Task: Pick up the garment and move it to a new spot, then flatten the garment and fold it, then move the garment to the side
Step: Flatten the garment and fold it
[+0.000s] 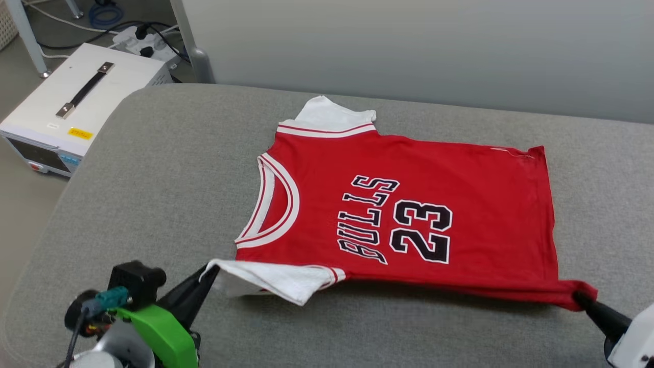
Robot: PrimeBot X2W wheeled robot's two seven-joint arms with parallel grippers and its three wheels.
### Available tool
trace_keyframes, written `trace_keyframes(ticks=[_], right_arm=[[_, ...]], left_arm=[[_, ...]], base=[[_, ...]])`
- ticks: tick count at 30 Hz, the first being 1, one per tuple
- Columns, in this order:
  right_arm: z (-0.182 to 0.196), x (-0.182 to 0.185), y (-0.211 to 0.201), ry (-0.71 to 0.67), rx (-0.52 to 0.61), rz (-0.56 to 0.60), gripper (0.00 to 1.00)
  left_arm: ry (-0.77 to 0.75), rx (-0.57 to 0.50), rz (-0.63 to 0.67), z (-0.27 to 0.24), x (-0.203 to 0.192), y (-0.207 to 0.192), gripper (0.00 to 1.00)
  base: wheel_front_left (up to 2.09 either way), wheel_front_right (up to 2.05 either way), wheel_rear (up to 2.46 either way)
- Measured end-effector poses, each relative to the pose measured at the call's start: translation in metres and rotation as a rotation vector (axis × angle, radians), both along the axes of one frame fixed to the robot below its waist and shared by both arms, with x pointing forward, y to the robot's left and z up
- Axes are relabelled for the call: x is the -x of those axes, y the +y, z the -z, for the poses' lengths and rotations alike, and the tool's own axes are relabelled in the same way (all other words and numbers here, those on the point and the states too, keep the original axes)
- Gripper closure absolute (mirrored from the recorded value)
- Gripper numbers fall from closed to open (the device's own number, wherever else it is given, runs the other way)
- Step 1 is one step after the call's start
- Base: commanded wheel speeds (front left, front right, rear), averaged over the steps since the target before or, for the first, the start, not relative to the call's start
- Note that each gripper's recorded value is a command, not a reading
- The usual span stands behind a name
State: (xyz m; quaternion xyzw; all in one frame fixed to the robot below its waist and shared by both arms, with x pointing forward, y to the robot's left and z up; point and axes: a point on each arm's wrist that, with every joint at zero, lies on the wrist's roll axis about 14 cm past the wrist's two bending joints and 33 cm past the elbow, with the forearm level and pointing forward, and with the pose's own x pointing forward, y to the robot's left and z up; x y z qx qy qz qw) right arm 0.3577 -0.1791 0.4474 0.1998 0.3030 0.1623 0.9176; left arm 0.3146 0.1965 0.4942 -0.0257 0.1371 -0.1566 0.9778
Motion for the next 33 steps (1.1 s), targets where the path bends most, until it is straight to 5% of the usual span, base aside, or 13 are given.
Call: trace_keyframes(ticks=[10, 26, 27, 28, 29, 33], right_arm=[[0.003, -0.066, 0.007, 0.021, 0.062, -0.023, 1.00], [0.055, -0.087, 0.002, 0.141, 0.094, 0.022, 1.00], [0.057, -0.087, 0.001, 0.142, 0.092, 0.029, 1.00], [0.057, -0.089, 0.000, 0.134, 0.092, 0.038, 0.35], [0.057, -0.089, 0.000, 0.133, 0.090, 0.045, 0.00], [0.051, -0.092, 0.003, 0.097, 0.089, 0.051, 0.00]], left_arm=[[0.063, -0.127, 0.104, 0.011, -0.082, 0.000, 1.00], [0.190, -0.177, 0.139, 0.068, -0.148, -0.007, 1.00], [0.199, -0.178, 0.139, 0.072, -0.149, -0.008, 0.66], [0.202, -0.177, 0.137, 0.074, -0.150, -0.008, 0.00], [0.209, -0.173, 0.129, 0.077, -0.150, -0.007, 0.00], [0.198, -0.151, 0.095, 0.080, -0.150, -0.007, 0.00]], base=[[0.00, 0.00, 0.00], [0.00, 0.00, 0.00], [0.00, 0.00, 0.00], [0.00, 0.00, 0.00], [0.00, 0.00, 0.00], [0.00, 0.00, 0.00]])
